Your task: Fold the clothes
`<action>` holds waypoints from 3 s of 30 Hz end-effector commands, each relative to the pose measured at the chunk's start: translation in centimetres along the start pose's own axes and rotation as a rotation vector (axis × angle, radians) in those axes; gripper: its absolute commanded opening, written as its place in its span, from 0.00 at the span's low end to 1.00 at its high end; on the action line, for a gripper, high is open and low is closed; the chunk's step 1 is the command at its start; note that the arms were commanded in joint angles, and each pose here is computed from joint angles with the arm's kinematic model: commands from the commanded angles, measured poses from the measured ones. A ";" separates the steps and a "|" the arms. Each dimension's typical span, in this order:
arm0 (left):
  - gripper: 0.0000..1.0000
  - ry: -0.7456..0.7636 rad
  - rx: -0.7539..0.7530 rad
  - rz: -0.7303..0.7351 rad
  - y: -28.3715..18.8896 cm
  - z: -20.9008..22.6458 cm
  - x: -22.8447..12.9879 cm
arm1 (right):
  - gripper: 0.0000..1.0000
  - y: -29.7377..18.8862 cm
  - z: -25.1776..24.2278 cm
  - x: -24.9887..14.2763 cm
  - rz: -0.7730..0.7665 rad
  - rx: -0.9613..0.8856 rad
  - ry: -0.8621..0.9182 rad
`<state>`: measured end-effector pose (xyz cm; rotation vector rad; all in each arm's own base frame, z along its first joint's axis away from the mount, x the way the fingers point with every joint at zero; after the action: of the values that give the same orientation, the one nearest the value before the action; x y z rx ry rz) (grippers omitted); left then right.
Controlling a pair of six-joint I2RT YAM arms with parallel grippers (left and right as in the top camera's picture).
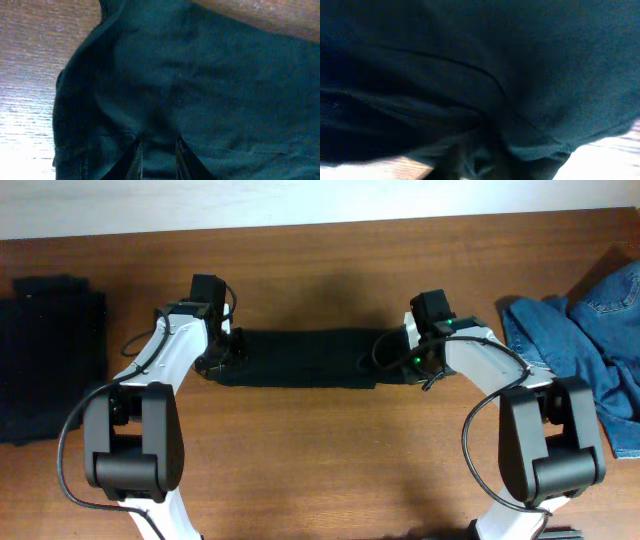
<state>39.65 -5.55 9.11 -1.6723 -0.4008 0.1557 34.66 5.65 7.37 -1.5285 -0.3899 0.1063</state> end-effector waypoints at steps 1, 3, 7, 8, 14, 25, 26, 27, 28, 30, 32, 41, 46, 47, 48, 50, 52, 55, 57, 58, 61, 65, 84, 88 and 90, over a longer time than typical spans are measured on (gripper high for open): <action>0.22 -0.010 -0.019 -0.013 -0.5 -0.2 0.0 | 0.47 1.0 -0.2 -1.0 0.027 -0.007 0.014; 0.23 -0.010 -0.019 -0.013 -0.5 -0.2 0.0 | 0.59 1.0 -0.1 -1.1 0.031 -0.006 0.014; 0.23 -0.009 -0.021 -0.017 -0.5 -0.3 0.0 | 0.73 0.2 -0.2 -0.6 0.017 -0.009 0.013; 0.23 -0.009 -0.022 -0.019 -0.5 -0.3 0.1 | 0.73 -0.3 -0.2 -0.4 0.013 -0.009 0.012; 0.24 -0.009 -0.022 -0.020 -0.5 -0.3 0.1 | 0.78 -5.2 -0.4 2.1 -0.059 -0.018 0.011; 0.24 -0.008 -0.024 -0.023 -0.5 -0.3 0.1 | 0.81 -8.2 1.9 4.4 -0.194 0.208 -0.001; 0.24 -0.009 -0.024 -0.024 -0.5 -0.3 0.1 | 0.80 -8.3 2.5 4.6 -0.209 0.246 0.003; 0.24 -0.009 -0.024 -0.024 -0.5 -0.3 0.2 | 0.79 -8.4 3.2 5.0 -0.225 0.283 0.000; 0.24 -0.009 -0.025 -0.025 -0.5 -0.3 0.2 | 0.76 -8.5 3.8 5.2 -0.235 0.299 -0.006; 0.24 -0.008 -0.026 -0.026 -0.5 -0.4 0.2 | 0.69 -8.4 5.3 5.7 -0.254 0.312 -0.045; 0.24 -0.008 -0.026 -0.025 -0.4 -0.3 0.2 | 0.57 -8.1 7.0 6.4 -0.279 0.322 -0.094; 0.24 -0.009 -0.022 -0.020 -0.4 -0.3 0.1 | 0.08 -4.2 11.3 7.5 -0.263 0.142 -0.188; 0.24 -0.009 -0.022 -0.020 -0.4 -0.3 0.1 | 0.05 -1.4 11.8 6.6 -0.175 0.133 -0.189; 0.24 -0.009 -0.022 -0.020 -0.4 -0.3 0.1 | 0.05 -1.0 11.6 6.4 -0.158 0.120 -0.182; 0.24 -0.009 -0.019 -0.021 -0.4 -0.2 0.1 | 0.05 -0.6 11.4 6.2 -0.142 0.107 -0.179; 0.24 -0.010 -0.007 -0.026 -0.4 -0.1 0.1 | 0.05 -0.1 11.2 5.9 -0.118 0.086 -0.177; 0.24 -0.010 0.008 -0.031 -0.4 0.1 0.2 | 0.05 0.2 10.8 5.6 -0.098 0.055 -0.176; 0.24 -0.010 0.021 -0.035 -0.4 0.2 0.2 | 0.05 0.2 10.6 5.2 -0.072 0.040 -0.175; 0.24 -0.010 0.021 -0.035 -0.4 0.2 0.2 | 0.05 0.3 10.5 4.9 -0.055 0.034 -0.175; 0.24 -0.010 0.021 -0.035 -0.4 0.2 0.2 | 0.05 0.3 10.4 4.8 -0.047 0.022 -0.174; 0.24 -0.010 0.022 -0.033 -0.4 0.2 0.2 | 0.05 0.3 9.8 4.4 -0.021 -0.026 -0.174; 0.24 -0.010 0.022 -0.034 -0.4 0.2 0.2 | 0.05 0.3 10.0 4.4 -0.026 -0.015 -0.174; 0.24 -0.012 0.030 -0.029 -0.4 0.3 0.1 | 0.09 -8.3 9.6 8.7 -0.217 0.073 -0.133; 0.15 -0.006 -0.068 -0.008 -0.5 -0.8 0.0 | 0.08 -8.0 7.1 7.9 -0.166 0.059 -0.052; 0.14 0.014 -0.129 -0.016 -0.8 -1.5 0.3 | 0.08 -8.0 6.0 7.9 -0.161 0.052 -0.027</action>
<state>40.25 -5.77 9.22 -1.6955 -0.4296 0.1337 38.09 15.08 15.81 -1.4129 -0.5505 0.0734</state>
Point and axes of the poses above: each gripper's point midway between its finger pads, its own y axis out along the fingers, its own z axis along the line the jaws close on, x = y × z, the point moved 7 cm from there along -y, back along the fingers, and after that the axes turned 11 degrees about -y, right-handed, at the moved point
